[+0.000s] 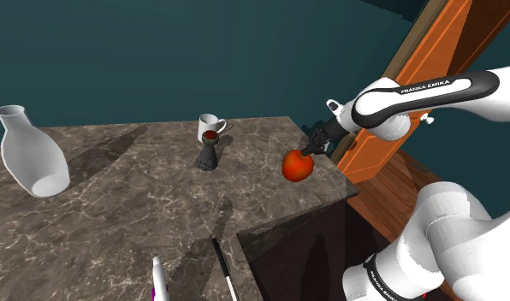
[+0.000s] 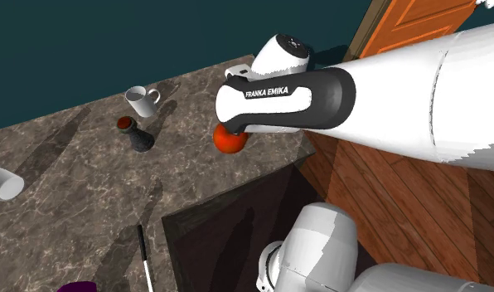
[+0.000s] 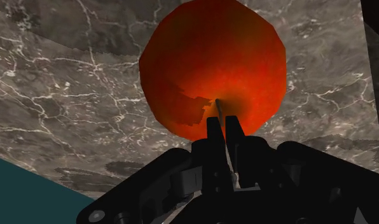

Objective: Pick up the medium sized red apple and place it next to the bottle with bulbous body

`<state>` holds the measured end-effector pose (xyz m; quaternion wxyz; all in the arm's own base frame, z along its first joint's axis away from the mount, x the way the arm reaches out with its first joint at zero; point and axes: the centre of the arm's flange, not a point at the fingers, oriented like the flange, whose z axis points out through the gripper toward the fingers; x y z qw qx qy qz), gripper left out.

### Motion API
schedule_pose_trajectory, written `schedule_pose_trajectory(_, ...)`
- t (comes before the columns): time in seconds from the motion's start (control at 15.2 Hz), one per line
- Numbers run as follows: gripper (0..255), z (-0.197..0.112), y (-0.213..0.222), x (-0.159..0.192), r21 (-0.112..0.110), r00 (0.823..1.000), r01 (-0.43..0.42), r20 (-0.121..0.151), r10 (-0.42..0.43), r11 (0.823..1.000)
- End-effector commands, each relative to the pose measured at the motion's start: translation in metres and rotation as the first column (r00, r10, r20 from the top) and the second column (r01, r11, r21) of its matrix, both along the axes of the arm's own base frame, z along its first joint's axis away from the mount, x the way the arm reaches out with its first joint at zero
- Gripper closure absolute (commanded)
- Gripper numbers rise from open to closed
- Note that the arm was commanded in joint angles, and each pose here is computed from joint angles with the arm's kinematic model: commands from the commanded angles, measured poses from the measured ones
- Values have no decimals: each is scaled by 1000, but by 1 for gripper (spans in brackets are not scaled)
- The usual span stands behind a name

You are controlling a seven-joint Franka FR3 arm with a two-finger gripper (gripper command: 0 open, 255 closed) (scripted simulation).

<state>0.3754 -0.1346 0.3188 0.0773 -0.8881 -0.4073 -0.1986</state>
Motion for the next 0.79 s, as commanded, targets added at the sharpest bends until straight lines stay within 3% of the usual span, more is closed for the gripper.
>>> schedule_pose_trajectory(0.0, 255, 10, 0, 0, 0, 1000, 0, 0, 0, 1000)
schedule_pose_trajectory(0.73, 255, 68, 0, 0, 0, 1000, 0, 0, 0, 1000)
